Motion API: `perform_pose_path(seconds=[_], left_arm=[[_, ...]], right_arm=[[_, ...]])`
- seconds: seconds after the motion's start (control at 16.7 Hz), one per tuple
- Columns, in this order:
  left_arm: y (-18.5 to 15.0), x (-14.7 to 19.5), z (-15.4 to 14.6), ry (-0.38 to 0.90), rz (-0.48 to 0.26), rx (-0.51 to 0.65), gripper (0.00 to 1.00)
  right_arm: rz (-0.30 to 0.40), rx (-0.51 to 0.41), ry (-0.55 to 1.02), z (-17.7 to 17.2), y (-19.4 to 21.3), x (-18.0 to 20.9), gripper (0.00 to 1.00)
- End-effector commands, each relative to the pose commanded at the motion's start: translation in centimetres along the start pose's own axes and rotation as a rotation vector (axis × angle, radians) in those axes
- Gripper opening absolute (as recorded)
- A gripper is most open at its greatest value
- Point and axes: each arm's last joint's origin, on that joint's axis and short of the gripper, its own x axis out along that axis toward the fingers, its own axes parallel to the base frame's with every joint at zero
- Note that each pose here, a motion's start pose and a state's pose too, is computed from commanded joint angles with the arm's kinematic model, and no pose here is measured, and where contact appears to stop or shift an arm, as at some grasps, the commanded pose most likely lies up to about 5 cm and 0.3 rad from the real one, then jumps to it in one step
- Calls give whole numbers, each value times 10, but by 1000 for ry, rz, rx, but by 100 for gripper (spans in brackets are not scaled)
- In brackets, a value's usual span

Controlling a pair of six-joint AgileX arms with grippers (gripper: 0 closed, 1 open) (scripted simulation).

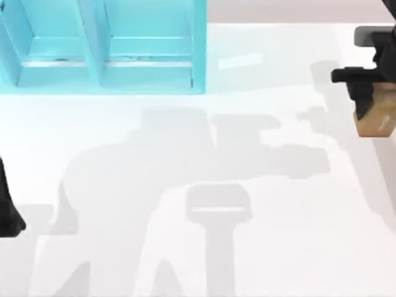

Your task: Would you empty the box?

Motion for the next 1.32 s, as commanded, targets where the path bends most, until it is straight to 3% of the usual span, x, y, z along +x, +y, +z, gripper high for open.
perform_pose_path(seconds=[0.18, 0.3, 0.66, 1.02, 1.26, 1.32], left_arm=[[0, 0, 0, 0, 0, 0, 100], [0, 0, 0, 0, 0, 0, 100], [0, 0, 0, 0, 0, 0, 100], [0, 0, 0, 0, 0, 0, 100], [0, 0, 0, 0, 0, 0, 100], [0, 0, 0, 0, 0, 0, 100]], right_arm=[[-1, 0, 3, 6, 65, 24, 0], [-3, 0, 5, 7, 86, 35, 0], [-3, 4, 11, 6, 88, 38, 0], [-2, 0, 4, 7, 89, 78, 0], [-3, 0, 6, 6, 89, 81, 0], [-3, 0, 6, 6, 89, 81, 8]])
